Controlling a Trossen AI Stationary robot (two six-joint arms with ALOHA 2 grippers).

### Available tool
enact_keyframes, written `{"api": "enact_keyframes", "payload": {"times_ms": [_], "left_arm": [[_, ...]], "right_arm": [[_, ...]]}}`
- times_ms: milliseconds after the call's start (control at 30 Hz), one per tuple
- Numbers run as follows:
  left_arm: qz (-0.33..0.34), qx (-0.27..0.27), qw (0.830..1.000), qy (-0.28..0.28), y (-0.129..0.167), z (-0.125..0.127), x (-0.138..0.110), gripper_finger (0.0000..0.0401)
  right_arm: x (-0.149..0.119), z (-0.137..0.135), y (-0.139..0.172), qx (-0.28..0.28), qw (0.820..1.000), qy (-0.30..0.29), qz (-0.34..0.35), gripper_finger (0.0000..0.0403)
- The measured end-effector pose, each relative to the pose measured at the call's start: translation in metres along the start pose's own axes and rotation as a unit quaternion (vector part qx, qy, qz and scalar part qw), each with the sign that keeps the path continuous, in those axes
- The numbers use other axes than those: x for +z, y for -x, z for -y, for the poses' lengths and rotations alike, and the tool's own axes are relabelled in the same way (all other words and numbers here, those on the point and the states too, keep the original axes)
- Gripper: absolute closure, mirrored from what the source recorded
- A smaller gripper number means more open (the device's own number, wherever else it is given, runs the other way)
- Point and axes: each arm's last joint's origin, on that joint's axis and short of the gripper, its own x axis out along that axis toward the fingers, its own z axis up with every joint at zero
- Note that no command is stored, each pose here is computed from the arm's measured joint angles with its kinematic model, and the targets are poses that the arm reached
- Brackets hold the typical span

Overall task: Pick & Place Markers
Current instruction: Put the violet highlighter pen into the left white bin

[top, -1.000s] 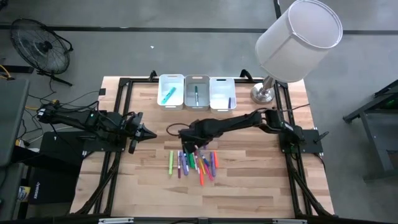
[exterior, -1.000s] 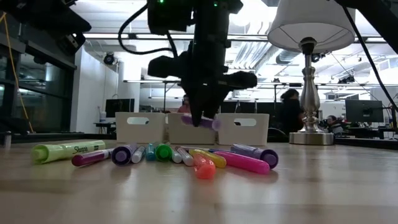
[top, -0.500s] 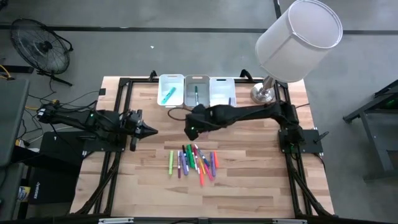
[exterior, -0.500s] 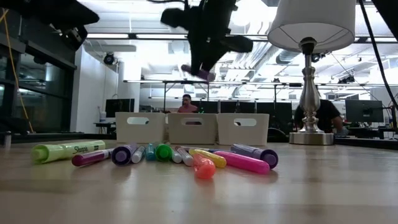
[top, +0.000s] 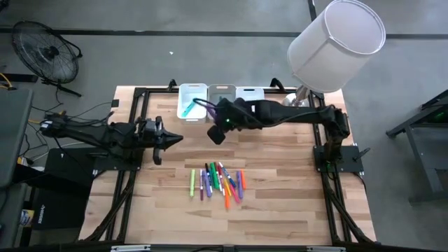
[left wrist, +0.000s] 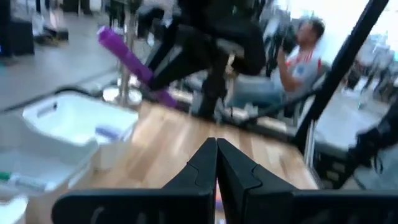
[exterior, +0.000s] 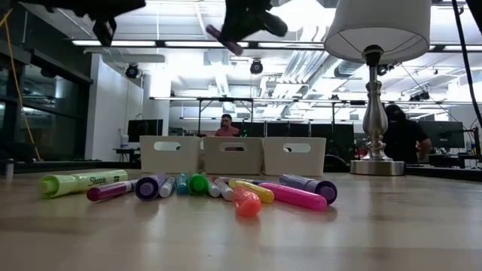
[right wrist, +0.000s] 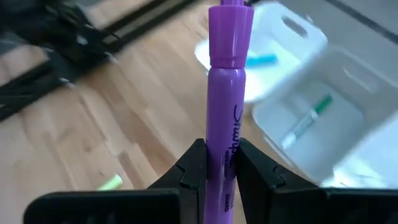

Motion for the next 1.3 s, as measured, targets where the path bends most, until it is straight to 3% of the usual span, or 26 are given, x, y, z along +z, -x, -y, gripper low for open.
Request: {"api": "enact_keyframes", "payload": {"times_ms": [267, 500, 800, 1300], "left_arm": [[0.042, 0.040, 0.998, 0.007, -0.026, 0.007, -0.002, 0.0303], [0.092, 0.065, 0.993, 0.022, -0.036, 0.010, 0.003, 0.0247], [0.118, 0.057, 0.991, 0.036, -0.038, 0.012, 0.007, 0.0238], [0.148, 0.050, 0.987, 0.037, -0.036, 0.013, 0.013, 0.0238]], "right_arm": [[0.017, -0.003, 0.005, 0.102, 0.993, 0.050, 0.042, 0.0349], [0.020, -0.007, 0.006, 0.151, 0.985, 0.074, 0.047, 0.0349], [0.028, -0.013, 0.010, 0.211, 0.970, 0.084, 0.082, 0.0349], [0.031, -0.018, 0.006, 0.234, 0.963, 0.090, 0.100, 0.0349]]}}
